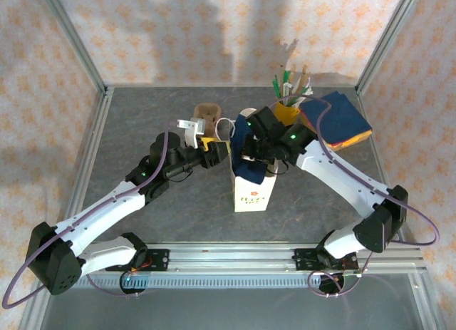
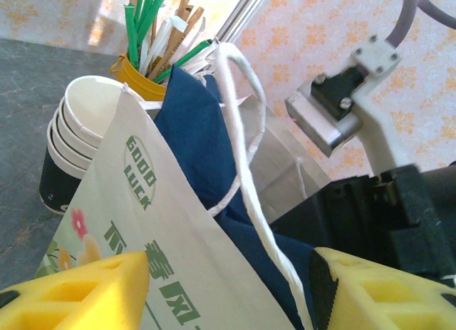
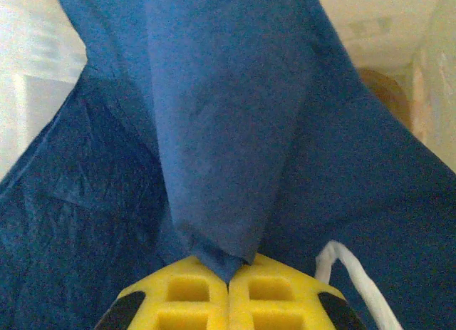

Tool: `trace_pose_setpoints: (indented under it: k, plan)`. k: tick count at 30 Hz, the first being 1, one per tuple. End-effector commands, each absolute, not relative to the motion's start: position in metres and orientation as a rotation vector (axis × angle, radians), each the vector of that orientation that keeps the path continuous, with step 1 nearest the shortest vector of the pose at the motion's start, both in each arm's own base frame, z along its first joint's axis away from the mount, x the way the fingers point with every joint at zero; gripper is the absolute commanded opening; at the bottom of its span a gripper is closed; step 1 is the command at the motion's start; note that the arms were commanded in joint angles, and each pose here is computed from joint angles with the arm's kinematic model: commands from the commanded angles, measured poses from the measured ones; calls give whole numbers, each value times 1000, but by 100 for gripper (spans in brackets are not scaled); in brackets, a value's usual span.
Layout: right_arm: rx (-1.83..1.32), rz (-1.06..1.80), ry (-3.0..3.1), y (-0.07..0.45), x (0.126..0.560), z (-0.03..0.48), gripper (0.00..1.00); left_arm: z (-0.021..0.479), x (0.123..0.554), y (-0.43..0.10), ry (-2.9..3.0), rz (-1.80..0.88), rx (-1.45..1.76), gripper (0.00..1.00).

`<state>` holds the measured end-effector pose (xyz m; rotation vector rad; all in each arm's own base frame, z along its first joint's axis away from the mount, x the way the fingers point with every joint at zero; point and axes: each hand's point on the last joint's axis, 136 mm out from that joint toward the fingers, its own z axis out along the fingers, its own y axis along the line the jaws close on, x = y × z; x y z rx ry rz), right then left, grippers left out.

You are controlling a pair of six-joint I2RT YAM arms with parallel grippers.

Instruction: Pack the takeout coffee

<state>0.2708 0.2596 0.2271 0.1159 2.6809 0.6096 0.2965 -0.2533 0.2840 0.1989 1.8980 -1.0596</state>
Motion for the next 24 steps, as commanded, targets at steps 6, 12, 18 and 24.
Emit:
trace_pose_setpoints:
  k: [6, 12, 18, 24]
  plan:
    - [69, 361, 2756, 246, 265, 209, 0, 291, 299, -252, 1871, -1027, 203, 62]
    - [38, 280, 2794, 246, 260, 196, 1, 289, 298, -250, 1877, -1021, 198, 62]
    - [7, 355, 2770, 257, 261, 209, 10, 290, 298, -247, 1873, -1006, 191, 62]
    - [13, 445, 2663, 262, 268, 248, 22, 289, 298, -245, 1877, -994, 184, 63]
